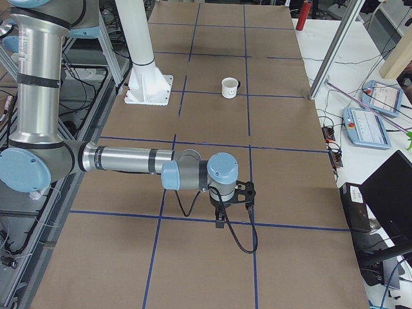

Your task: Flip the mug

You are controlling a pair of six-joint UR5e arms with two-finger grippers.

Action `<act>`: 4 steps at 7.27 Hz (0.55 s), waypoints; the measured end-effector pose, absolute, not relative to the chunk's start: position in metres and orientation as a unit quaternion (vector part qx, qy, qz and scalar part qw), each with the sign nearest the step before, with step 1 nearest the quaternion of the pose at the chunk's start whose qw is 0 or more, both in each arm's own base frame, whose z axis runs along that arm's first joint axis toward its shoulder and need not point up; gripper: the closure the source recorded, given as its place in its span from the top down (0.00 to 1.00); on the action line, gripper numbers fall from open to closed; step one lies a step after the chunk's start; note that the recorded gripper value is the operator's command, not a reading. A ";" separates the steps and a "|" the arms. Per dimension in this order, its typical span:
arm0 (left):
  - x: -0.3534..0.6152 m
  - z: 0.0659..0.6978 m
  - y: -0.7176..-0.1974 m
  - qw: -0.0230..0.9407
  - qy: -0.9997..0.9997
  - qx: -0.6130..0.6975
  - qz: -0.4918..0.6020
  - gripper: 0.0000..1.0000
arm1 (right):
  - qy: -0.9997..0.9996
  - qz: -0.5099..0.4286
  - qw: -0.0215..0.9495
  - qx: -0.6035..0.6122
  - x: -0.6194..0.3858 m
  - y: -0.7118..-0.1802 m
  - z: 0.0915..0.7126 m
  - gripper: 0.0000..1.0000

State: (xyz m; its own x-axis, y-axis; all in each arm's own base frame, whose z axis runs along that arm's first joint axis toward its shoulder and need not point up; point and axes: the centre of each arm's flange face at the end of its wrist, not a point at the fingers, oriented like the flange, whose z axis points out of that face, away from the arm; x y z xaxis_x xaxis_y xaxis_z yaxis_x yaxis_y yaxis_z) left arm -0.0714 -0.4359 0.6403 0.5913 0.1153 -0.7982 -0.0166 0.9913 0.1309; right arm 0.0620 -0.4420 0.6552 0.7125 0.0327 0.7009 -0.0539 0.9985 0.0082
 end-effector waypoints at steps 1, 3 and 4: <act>-0.071 0.644 -0.433 0.890 0.452 0.050 0.034 1.00 | -0.378 0.024 0.925 0.014 0.062 -0.442 0.655 1.00; -0.072 0.648 -0.426 0.891 0.451 0.035 0.025 1.00 | -0.378 0.023 0.925 0.014 0.062 -0.442 0.655 1.00; -0.074 0.645 -0.425 0.892 0.451 0.021 0.016 1.00 | -0.378 0.023 0.925 0.014 0.062 -0.442 0.655 1.00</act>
State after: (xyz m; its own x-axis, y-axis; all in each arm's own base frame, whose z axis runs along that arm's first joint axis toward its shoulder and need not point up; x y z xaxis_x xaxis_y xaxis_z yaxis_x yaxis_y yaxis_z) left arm -0.0740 -0.4254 0.6445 0.5920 0.0473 -0.8045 -0.0101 0.9986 0.0513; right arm 0.0620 -0.4420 0.6550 0.7125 0.0322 0.7010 -0.0538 0.9985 0.0088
